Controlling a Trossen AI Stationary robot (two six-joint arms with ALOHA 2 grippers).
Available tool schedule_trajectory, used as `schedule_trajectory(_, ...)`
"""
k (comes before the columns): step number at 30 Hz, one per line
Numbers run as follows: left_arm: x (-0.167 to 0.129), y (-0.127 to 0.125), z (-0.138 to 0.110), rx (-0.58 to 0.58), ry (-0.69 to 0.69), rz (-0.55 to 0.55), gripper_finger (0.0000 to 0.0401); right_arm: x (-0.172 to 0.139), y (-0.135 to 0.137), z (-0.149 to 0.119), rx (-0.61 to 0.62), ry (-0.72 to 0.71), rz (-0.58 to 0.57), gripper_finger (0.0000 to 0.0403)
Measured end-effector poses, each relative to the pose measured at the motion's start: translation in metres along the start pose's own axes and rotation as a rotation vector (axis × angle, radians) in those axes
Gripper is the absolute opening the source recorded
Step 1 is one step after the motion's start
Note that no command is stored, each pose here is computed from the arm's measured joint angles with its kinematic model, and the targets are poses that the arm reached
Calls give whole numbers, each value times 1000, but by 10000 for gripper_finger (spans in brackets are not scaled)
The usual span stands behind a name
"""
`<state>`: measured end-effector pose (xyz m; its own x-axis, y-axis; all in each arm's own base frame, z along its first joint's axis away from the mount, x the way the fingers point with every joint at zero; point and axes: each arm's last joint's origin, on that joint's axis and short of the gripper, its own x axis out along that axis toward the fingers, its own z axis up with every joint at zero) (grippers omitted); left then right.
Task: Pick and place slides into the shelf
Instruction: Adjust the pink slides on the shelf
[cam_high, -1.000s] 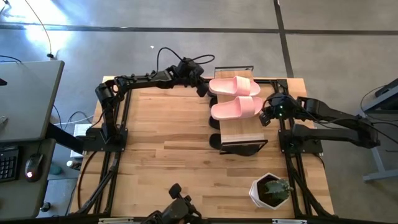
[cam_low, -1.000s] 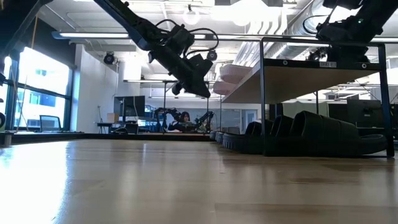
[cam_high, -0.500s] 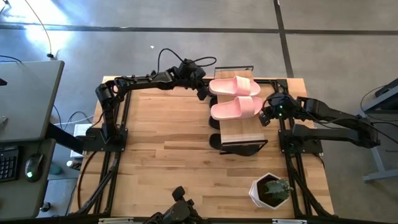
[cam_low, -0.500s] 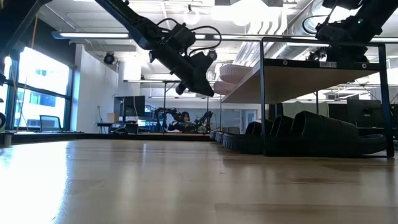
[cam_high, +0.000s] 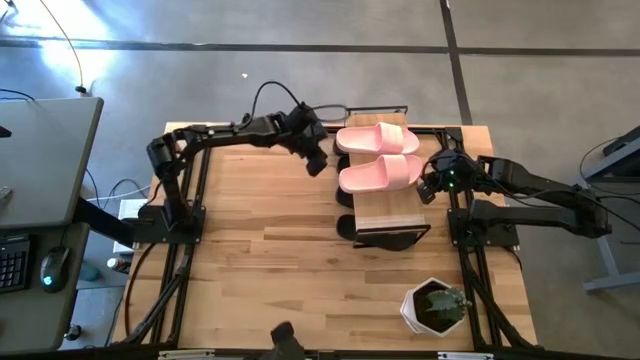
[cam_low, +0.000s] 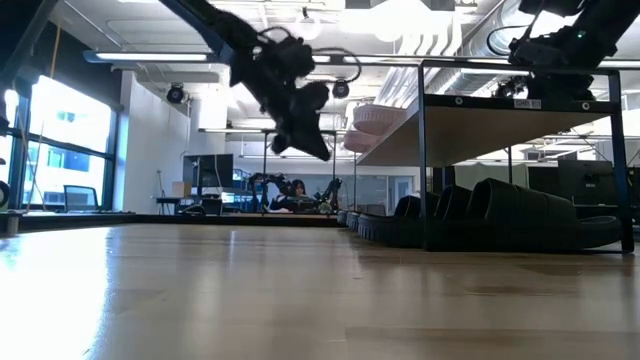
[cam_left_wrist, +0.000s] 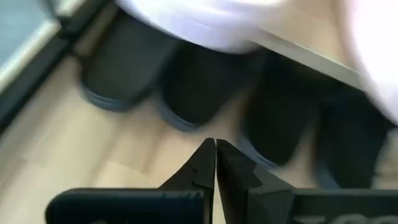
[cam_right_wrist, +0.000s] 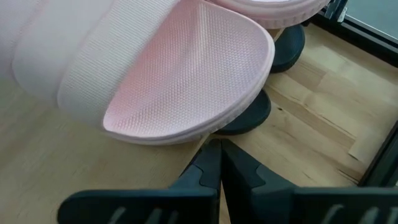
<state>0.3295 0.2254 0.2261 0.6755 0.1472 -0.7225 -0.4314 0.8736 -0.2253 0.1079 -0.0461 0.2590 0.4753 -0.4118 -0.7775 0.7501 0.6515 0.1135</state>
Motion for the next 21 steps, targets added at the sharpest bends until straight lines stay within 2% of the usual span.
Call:
schedule_trajectory(3,-9,-21,0,39,18,-44,1,0,0,0,-1,-2,-1,0)
schedule_trajectory(12,-21,-82,-9,146,95,-344,1,0,0,0,-26,-3,-4,0)
schedule_trajectory(15,-19,-95,-8,184,69,-379,1,0,0,0,-26,-3,-4,0)
schedule_trajectory(21,-17,-110,-1,226,-24,-343,0,0,0,0,-32,-3,-5,0)
